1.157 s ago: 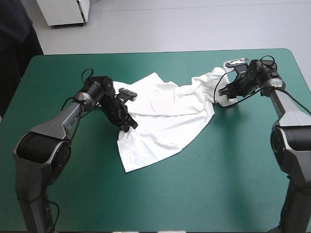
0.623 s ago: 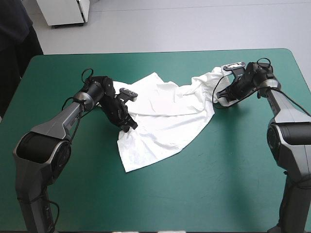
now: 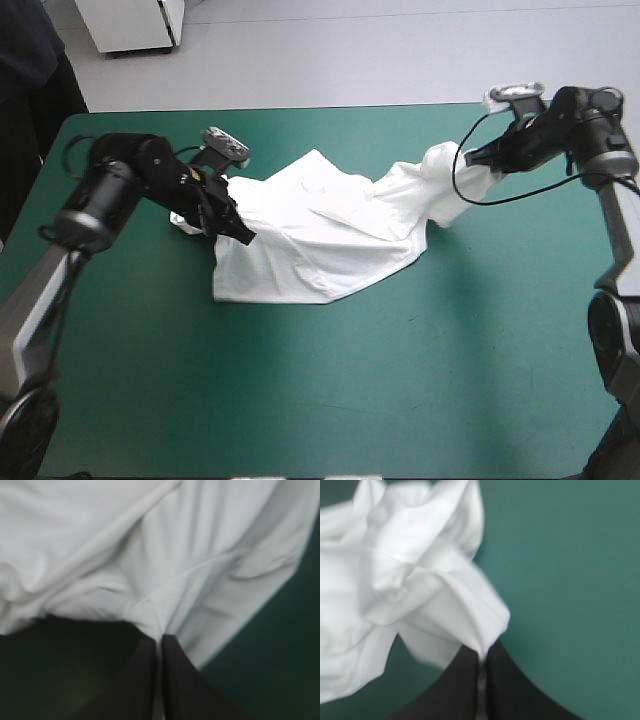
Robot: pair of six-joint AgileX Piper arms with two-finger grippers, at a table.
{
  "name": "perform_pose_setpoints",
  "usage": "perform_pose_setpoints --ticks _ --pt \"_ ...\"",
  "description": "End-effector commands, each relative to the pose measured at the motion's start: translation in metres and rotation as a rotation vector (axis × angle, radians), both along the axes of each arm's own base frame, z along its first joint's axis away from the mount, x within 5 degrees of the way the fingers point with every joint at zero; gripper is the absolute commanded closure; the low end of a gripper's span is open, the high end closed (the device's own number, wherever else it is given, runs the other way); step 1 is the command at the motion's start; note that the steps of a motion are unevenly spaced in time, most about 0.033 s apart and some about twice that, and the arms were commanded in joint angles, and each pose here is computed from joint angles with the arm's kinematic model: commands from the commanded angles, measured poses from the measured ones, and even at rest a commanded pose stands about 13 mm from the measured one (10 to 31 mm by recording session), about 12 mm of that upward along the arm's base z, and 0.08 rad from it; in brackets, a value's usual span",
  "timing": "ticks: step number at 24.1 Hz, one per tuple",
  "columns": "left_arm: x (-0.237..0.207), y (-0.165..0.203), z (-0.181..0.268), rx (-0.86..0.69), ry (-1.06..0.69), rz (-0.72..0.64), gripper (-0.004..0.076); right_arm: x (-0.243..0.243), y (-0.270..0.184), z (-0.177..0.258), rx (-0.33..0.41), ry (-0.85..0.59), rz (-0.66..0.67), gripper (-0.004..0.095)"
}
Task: Fold the cloth
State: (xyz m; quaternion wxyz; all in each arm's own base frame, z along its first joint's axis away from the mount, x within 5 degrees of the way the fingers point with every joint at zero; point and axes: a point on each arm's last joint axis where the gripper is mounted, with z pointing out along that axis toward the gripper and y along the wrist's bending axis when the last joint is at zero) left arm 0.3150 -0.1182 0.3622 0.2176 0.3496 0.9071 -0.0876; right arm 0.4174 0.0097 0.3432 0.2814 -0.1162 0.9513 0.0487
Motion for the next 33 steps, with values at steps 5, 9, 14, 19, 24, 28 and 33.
perform_pose_setpoints --ticks 5,9,14,19,24,28,33 --pt "-0.138 0.05 0.144 -0.093 -0.519 0.035 0.0746 -0.093 -0.029 0.164 0.134 -0.512 -0.115 0.0921" --pt "-0.239 0.086 0.223 -0.309 -1.044 0.126 0.0746 -0.178 -0.021 0.243 0.178 -0.854 -0.108 0.0921" --pt "-0.288 0.105 0.242 -0.346 -1.169 0.162 0.0746 -0.254 -0.003 0.291 0.216 -1.088 -0.032 0.0921" --pt "-0.302 0.107 0.248 -0.372 -1.155 0.149 0.0746 -0.344 0.019 0.322 0.248 -1.3 0.073 0.0921" --pt "-0.292 0.096 0.245 -0.407 -1.06 0.097 0.0746 -0.384 0.027 0.326 0.25 -1.368 0.105 0.0921" --pt "-0.267 0.089 0.24 -0.379 -0.974 0.115 0.0746 -0.366 0.025 0.319 0.25 -1.294 0.104 0.0921" --pt "-0.209 0.072 0.227 -0.344 -0.824 0.144 0.0746 -0.303 0.014 0.296 0.269 -1.122 0.063 0.0921"
